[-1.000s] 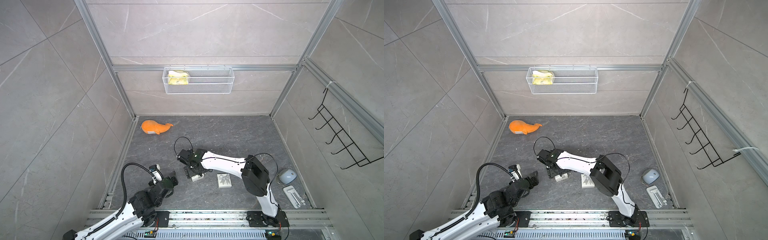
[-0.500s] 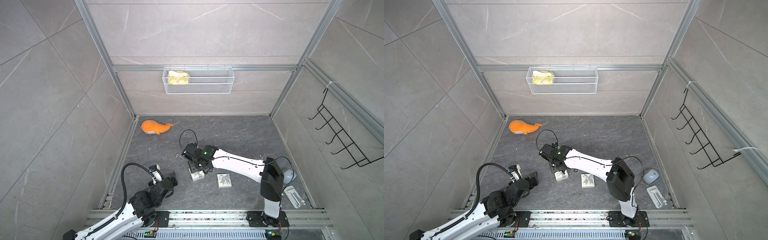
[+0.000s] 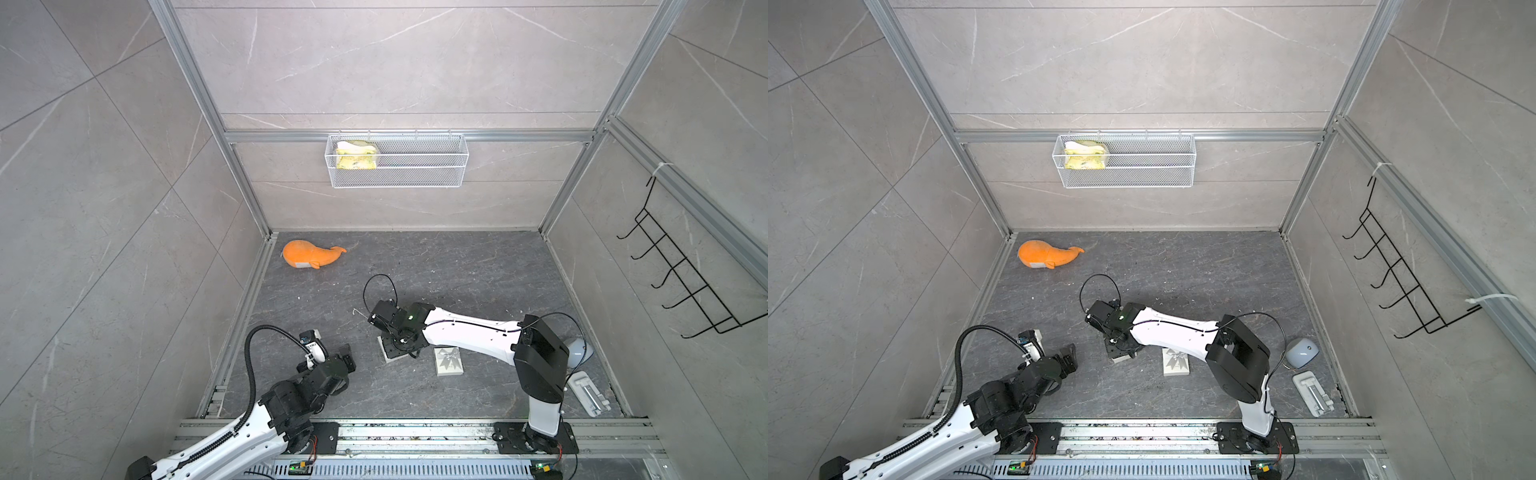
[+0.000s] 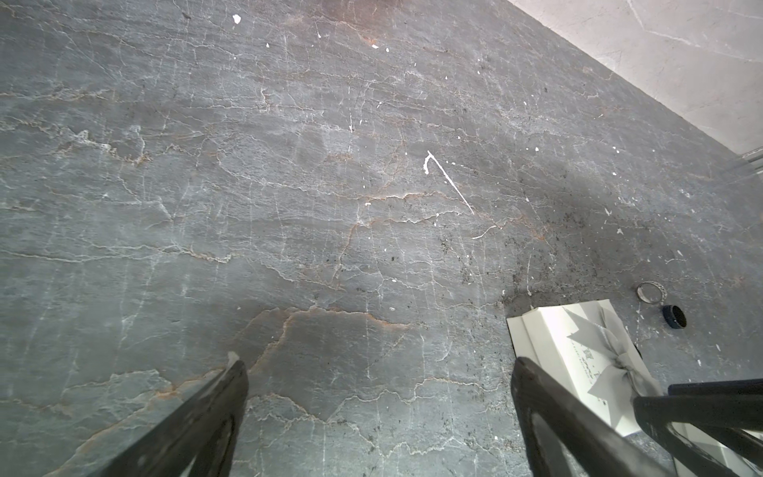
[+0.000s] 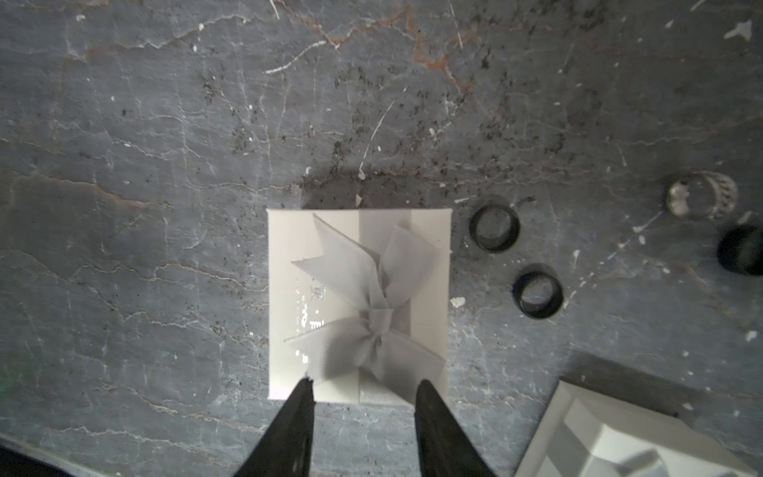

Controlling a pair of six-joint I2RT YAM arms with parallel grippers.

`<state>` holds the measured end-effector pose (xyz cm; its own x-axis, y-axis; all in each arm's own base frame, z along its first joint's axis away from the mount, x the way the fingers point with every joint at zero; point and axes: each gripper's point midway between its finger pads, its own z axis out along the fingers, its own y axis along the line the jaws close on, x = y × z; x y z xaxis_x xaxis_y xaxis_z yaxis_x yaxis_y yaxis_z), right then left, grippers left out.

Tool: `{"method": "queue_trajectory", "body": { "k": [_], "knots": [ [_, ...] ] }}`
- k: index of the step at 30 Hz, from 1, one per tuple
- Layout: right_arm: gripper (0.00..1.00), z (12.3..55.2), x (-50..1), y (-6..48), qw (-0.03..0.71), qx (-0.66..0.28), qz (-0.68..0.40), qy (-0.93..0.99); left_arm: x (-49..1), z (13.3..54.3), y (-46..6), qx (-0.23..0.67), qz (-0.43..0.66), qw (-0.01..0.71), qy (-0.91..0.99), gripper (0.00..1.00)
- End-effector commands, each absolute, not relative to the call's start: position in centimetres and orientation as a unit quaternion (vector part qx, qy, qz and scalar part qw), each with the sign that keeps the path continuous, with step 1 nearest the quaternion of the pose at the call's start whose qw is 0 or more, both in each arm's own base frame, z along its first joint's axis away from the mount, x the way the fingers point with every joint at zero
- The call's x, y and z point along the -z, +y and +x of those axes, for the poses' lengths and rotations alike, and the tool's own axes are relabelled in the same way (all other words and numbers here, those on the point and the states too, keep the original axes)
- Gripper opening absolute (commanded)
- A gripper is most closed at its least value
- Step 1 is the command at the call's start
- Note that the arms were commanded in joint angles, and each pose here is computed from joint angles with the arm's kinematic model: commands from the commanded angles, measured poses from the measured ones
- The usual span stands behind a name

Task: Take the rings out of the lift-off lid box
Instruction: Close the lid on the jewelry box.

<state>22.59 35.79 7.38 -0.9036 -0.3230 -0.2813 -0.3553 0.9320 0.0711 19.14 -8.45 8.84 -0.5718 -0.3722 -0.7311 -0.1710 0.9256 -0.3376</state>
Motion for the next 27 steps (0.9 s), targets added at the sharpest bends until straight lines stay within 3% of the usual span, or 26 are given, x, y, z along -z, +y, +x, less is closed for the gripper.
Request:
{"method": "queue_trajectory", "body": {
  "k": [1, 11, 17, 20, 22, 27],
  "knots": [
    [0.42, 22.5, -5.4, 35.7, 0.123, -0.045, -0.174, 0.976, -9.2, 19.6, -8.0, 0.102, -0.159, 0.451, 0.872, 1.00],
    [0.40, 22.0, -2.5, 35.2, 0.101, -0.031, -0.169, 0.980, -9.1, 19.6, -8.1, 0.101, -0.158, 0.450, 0.873, 1.00],
    [0.45, 22.9, -5.4, 35.8, 0.128, -0.041, -0.174, 0.976, -9.1, 19.6, -8.0, 0.100, -0.158, 0.449, 0.874, 1.00],
    [0.55, 24.0, -8.3, 35.7, 0.174, -0.043, -0.180, 0.967, -9.0, 19.6, -8.1, 0.101, -0.157, 0.448, 0.875, 1.00],
    [0.68, 24.9, -10.4, 35.3, 0.206, -0.035, -0.188, 0.960, -9.1, 19.6, -8.3, 0.102, -0.153, 0.448, 0.875, 1.00],
    [0.89, 26.4, -15.5, 33.2, 0.286, -0.032, -0.190, 0.939, -9.2, 20.0, -8.9, 0.086, -0.134, 0.444, 0.882, 1.00]
  ]
}}
